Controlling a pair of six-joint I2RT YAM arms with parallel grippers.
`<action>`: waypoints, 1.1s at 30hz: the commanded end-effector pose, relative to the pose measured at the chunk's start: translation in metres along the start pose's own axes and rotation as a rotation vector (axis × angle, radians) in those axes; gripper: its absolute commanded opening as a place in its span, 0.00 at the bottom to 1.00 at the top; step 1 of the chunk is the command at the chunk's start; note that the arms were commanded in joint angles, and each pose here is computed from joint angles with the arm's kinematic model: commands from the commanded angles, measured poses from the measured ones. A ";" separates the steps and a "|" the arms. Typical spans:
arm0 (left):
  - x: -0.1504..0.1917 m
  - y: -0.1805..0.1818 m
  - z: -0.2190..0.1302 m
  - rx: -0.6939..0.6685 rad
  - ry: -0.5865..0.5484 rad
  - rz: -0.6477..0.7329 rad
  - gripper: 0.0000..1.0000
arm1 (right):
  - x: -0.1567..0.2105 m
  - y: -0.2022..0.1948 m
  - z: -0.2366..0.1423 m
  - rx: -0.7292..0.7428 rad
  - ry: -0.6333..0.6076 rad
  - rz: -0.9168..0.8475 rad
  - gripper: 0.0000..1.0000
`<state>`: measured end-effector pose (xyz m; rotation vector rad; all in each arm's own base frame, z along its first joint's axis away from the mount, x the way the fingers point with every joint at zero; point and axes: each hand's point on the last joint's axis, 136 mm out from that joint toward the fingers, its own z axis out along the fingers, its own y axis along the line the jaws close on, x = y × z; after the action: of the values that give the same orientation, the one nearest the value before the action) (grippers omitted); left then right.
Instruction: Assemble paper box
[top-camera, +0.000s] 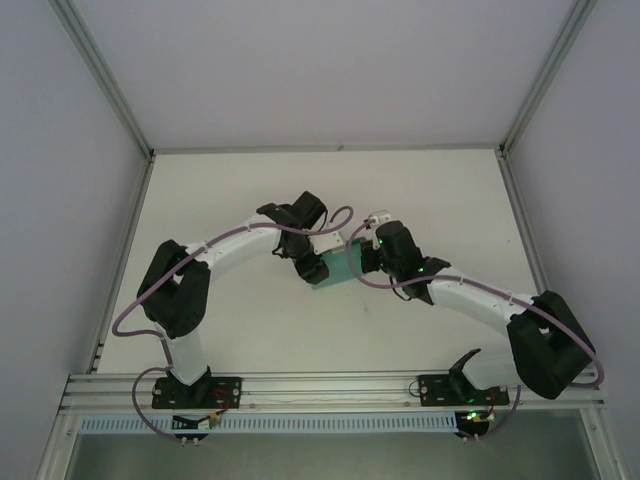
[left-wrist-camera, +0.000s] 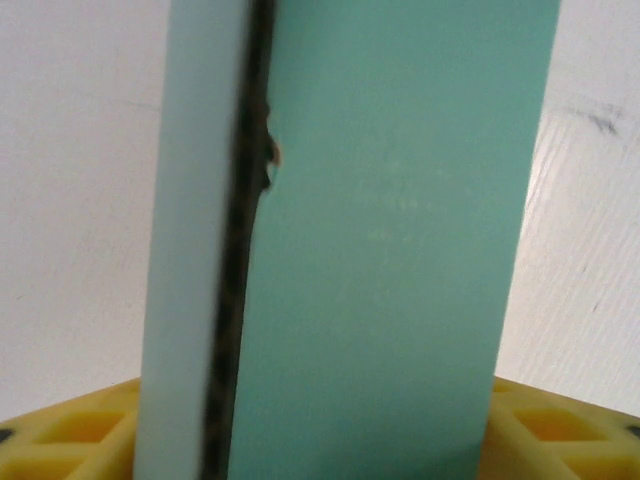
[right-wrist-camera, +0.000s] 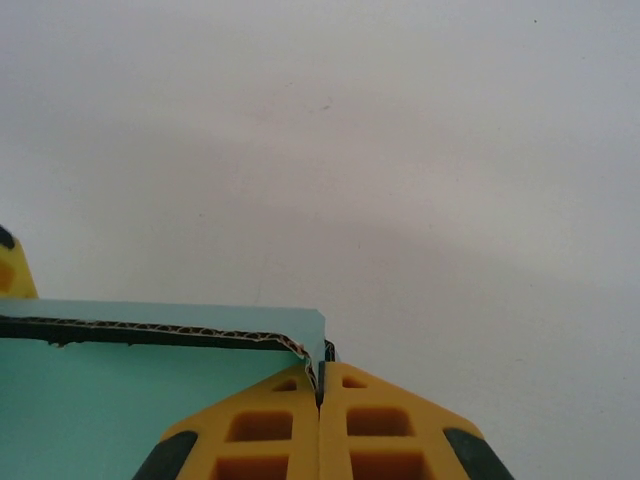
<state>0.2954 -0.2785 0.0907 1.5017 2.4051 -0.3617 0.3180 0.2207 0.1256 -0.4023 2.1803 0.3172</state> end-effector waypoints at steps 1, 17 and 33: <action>-0.014 -0.001 -0.026 -0.018 -0.092 -0.032 0.75 | 0.053 -0.011 0.002 0.083 0.148 -0.012 0.00; 0.010 0.025 -0.069 -0.260 -0.239 -0.528 0.69 | 0.059 -0.004 -0.003 0.103 0.145 -0.013 0.00; 0.001 0.014 -0.063 -0.149 -0.225 -0.703 0.15 | 0.064 0.001 0.001 0.109 0.195 0.033 0.00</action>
<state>0.3036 -0.2427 0.1346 0.6262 2.5816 -0.3345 0.3110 0.2222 0.1246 -0.2859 2.1720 0.2618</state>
